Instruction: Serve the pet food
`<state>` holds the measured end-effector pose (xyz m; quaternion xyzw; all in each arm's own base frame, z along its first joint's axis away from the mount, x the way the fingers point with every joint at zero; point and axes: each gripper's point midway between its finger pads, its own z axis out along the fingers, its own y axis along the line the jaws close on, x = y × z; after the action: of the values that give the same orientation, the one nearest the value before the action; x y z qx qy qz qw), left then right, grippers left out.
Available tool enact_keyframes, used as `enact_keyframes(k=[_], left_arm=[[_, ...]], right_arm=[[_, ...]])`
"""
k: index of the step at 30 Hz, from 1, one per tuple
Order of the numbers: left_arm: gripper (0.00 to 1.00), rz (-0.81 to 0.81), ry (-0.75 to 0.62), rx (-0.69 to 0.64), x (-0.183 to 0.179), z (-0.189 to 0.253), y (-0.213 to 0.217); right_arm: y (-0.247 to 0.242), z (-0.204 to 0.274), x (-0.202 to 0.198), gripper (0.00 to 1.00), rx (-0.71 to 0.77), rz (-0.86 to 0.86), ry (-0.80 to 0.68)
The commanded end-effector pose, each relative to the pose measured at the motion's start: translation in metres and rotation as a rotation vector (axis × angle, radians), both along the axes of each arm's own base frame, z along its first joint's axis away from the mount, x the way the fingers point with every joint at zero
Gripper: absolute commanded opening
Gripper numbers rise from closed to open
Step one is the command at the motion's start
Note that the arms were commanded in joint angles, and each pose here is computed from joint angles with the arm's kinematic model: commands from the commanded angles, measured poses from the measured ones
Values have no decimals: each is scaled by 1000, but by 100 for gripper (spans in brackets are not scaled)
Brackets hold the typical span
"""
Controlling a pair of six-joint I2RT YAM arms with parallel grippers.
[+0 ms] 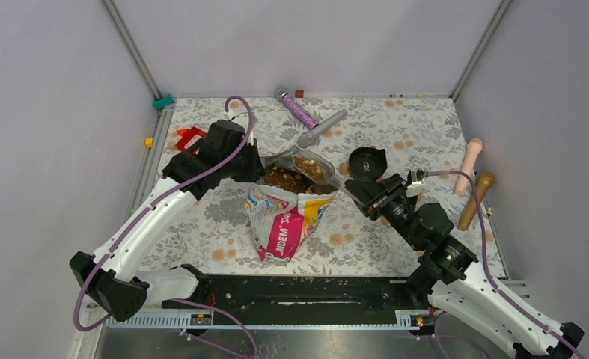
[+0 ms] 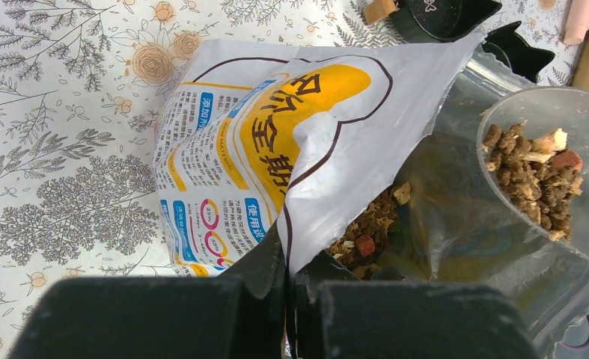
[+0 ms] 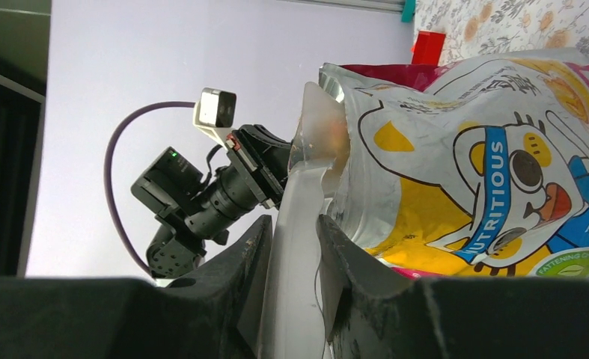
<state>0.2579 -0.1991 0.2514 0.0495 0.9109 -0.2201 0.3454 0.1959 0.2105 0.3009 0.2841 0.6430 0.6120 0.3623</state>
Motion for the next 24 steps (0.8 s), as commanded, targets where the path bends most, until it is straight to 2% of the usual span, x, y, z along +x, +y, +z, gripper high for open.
enact_keyframes(k=[1,3,10,15,24], left_arm=[[0,-44,-61,-74,-3,24,-10],[0,-43,-60,-75,-3,24,-10],[0,-49,-57,-81,-4,23,-11],[0,-54,-52,-81,-4,21,-13],[0,-64,-46,-89,-5,21,-15]], right_arm=[[-9,2,6,0,119,-53,11],[-8,1,5,0,186,-39,14],[3,-5,2,0,233,22,43],[6,-3,3,0,352,44,19],[2,6,3,0,401,39,-45]])
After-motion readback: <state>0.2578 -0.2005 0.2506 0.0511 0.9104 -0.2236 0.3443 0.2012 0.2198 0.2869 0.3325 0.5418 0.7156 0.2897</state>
